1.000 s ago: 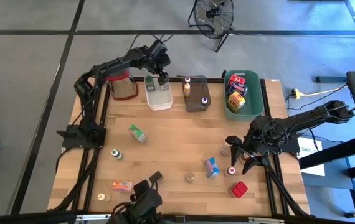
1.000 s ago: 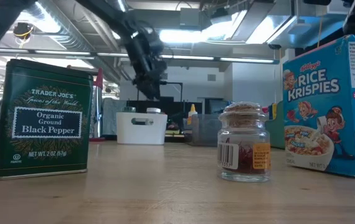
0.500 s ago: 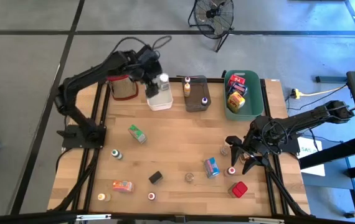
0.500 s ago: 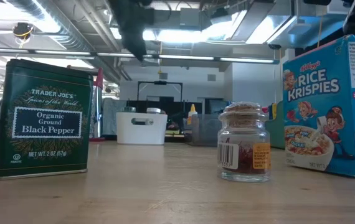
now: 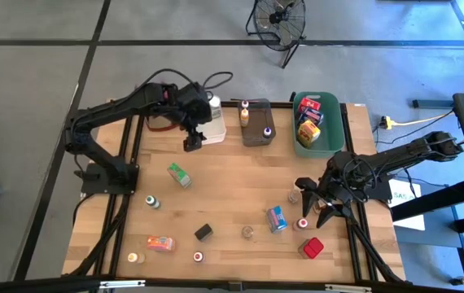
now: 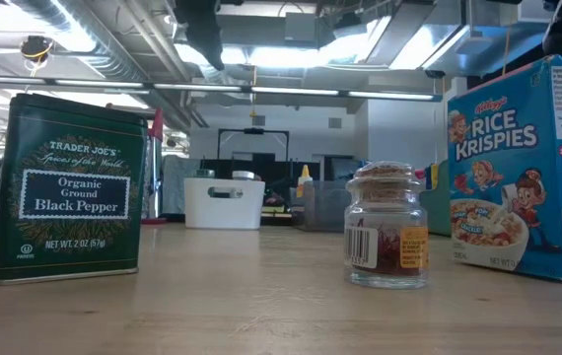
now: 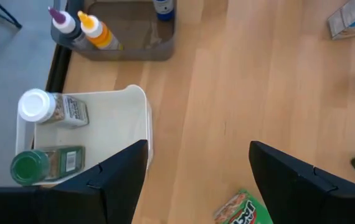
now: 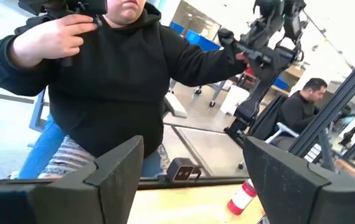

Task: Pick & Place Kitchen Items
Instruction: Put the green coloring bottle into the black transparent bin

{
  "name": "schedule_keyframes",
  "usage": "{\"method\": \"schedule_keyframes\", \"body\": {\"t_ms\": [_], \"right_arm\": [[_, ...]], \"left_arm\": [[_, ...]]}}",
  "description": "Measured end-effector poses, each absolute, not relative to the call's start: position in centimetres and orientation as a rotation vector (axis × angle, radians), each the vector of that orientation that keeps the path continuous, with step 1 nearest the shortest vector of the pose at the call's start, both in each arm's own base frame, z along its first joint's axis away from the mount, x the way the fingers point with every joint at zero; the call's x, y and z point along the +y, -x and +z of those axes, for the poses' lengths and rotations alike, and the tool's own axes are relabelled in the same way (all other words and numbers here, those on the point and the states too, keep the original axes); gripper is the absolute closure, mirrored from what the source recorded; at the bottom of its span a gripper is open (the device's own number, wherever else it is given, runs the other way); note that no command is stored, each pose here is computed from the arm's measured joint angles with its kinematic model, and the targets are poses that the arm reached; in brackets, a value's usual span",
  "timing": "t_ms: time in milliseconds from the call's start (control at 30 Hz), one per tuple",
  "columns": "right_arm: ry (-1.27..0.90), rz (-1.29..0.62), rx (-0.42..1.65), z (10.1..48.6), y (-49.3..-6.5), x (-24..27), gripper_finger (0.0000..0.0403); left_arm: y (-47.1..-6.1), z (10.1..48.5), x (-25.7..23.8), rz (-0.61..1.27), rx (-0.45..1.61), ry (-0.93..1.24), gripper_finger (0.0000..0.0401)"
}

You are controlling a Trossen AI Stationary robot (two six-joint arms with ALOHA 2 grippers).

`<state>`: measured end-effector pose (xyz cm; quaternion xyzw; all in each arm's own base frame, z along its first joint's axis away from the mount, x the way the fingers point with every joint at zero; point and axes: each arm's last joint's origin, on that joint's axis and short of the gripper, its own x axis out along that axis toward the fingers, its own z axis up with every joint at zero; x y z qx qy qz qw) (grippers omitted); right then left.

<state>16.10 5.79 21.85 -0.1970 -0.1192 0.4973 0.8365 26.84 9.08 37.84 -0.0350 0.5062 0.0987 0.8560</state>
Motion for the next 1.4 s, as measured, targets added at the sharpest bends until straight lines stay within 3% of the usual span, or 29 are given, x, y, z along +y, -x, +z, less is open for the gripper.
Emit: {"method": "schedule_keyframes", "body": {"t_ms": [400,900,1167,1400], "right_arm": [[0.424,1.049,-0.275,22.0,-16.1,5.8,0.0123],[0.416,1.058,-0.269,22.0,-16.1,5.8,0.0123],[0.416,1.06,-0.254,21.9,-16.1,5.8,0.0123],[0.42,1.059,-0.257,21.9,-16.1,5.8,0.0123]], "left_arm": [[-27.4,37.5,8.9,0.153,1.056,0.107,0.012],[-26.9,34.7,8.7,0.189,1.188,0.211,0.0053],[-26.2,34.5,5.0,0.105,1.335,0.329,0.0052],[-26.3,34.4,2.1,0.119,1.386,0.281,0.0052]]}}
